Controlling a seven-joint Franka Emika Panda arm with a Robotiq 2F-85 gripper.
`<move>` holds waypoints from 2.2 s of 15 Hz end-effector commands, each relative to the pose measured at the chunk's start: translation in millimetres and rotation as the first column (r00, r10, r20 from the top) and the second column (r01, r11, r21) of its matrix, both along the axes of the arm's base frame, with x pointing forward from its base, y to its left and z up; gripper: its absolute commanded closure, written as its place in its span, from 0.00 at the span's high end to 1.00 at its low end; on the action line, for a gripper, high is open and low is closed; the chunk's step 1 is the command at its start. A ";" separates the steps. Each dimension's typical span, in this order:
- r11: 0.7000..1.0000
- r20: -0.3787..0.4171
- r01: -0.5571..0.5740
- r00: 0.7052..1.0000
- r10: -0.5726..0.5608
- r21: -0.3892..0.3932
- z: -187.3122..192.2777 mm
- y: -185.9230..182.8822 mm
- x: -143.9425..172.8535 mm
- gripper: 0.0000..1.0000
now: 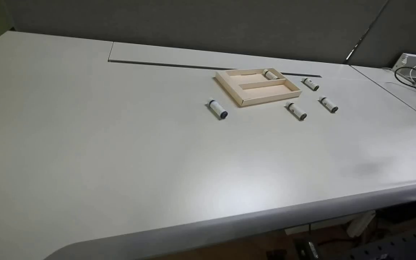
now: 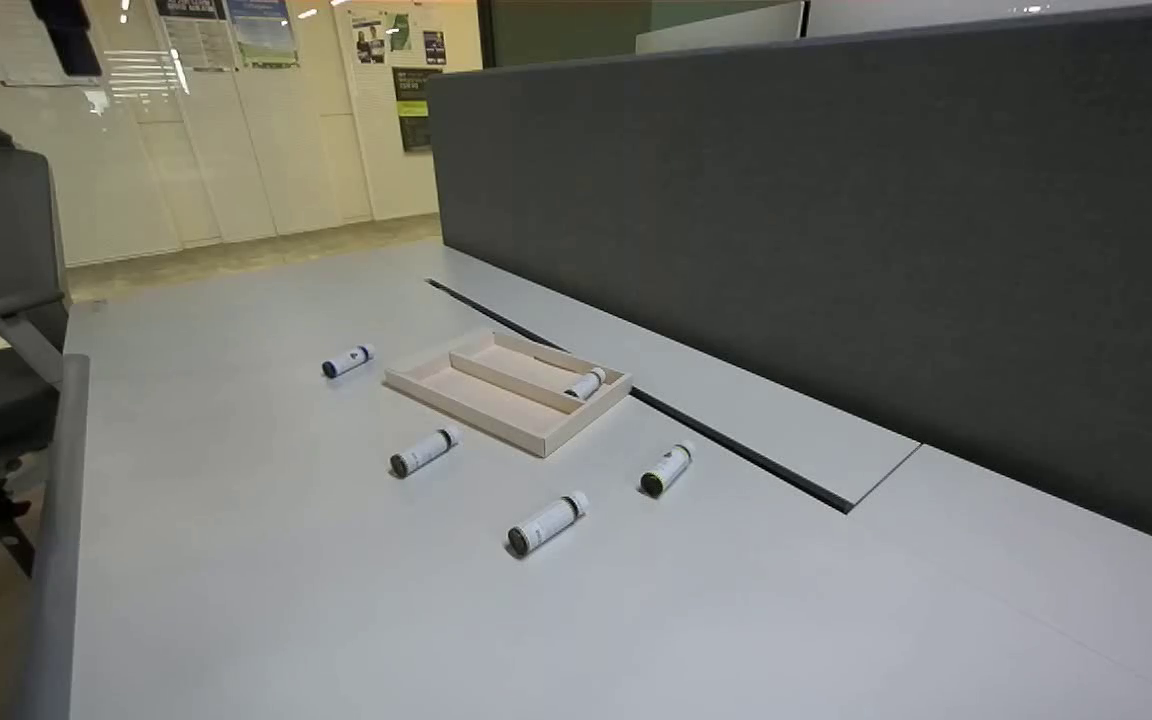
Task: Pick up the bottle from left and put it in the empty segment of the tray
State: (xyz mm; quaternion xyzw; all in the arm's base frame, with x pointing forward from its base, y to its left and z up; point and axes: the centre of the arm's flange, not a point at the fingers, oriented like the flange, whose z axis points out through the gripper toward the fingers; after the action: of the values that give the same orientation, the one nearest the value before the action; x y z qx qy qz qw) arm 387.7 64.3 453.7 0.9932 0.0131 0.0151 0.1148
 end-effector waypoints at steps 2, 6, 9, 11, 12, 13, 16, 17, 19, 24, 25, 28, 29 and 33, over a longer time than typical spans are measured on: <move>0.997 0.058 -0.011 0.998 0.007 0.071 -2.9 1.0 22.3 1.00; 0.974 0.198 -0.078 0.980 0.035 0.214 -15.8 11.4 91.5 1.00; 0.941 0.260 -0.161 0.962 0.082 0.297 -28.3 33.8 149.9 1.00; 0.922 0.270 -0.217 0.954 0.131 0.321 -36.9 63.3 182.6 1.00; 0.916 0.266 -0.244 0.950 0.161 0.318 -41.8 83.9 194.9 1.00; 0.909 0.256 -0.270 0.948 0.191 0.319 -46.6 104.2 206.7 1.00; 0.887 0.183 -0.328 0.942 0.282 0.324 -68.4 179.9 222.1 1.00; 0.888 0.143 -0.331 0.943 0.300 0.318 -79.9 201.1 221.1 1.00; 0.891 0.062 -0.328 0.943 0.326 0.312 -108.8 231.9 218.7 1.00; 0.917 -0.080 -0.245 0.956 0.282 0.314 -193.4 249.8 223.6 1.00; 0.923 -0.102 -0.223 0.958 0.266 0.312 -206.8 246.8 227.9 1.00; 0.918 -0.131 -0.227 0.951 0.281 0.325 -221.1 233.6 210.8 1.00; 0.921 -0.144 -0.216 0.951 0.274 0.325 -226.6 230.6 214.7 1.00; 0.922 -0.147 -0.209 0.952 0.268 0.326 -223.0 231.2 219.9 1.00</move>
State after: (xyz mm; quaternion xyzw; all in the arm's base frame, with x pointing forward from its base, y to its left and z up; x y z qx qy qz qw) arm 607.6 295.5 230.8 0.9867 0.1429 -0.0633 -0.0453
